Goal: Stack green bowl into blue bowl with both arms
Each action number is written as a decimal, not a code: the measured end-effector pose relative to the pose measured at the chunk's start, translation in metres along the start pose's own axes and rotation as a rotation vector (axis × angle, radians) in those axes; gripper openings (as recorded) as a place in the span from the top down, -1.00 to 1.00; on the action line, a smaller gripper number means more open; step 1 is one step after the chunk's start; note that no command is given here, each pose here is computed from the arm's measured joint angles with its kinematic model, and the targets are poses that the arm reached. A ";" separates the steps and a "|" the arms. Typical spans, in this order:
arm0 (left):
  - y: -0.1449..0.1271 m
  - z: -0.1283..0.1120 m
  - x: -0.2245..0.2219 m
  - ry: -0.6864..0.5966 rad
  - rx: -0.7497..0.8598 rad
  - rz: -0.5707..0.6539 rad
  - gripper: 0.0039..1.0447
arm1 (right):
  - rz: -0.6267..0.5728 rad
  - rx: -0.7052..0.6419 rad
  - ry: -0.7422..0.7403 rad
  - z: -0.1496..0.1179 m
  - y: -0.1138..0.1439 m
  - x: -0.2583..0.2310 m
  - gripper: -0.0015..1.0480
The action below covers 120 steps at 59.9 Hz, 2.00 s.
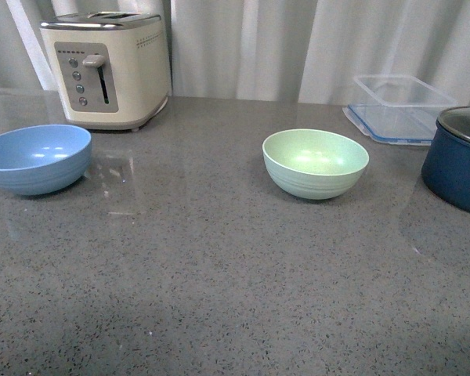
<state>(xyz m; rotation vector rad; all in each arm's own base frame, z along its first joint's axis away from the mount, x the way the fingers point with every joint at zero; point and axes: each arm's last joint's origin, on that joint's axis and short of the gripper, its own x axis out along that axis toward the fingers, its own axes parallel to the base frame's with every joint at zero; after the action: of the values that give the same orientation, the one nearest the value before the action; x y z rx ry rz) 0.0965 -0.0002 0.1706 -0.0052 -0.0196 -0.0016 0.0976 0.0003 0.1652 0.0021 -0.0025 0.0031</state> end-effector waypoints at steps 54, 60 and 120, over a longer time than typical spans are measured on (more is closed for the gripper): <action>0.000 0.000 0.000 -0.002 0.003 0.013 -0.88 | 0.000 0.000 0.000 0.000 0.000 0.000 -0.81; 0.001 0.011 0.005 -0.074 0.071 0.192 -0.88 | 0.000 0.000 0.000 0.000 0.000 0.000 -0.81; 0.071 0.071 0.265 0.552 -0.438 0.390 -0.88 | 0.001 0.000 0.000 0.000 0.000 0.000 -0.81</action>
<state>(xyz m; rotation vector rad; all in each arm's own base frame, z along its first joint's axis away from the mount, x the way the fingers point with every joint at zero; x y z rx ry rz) 0.3598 0.0708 0.2468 -0.4461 0.5346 0.3821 0.0976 0.0003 0.1652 0.0021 -0.0025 0.0038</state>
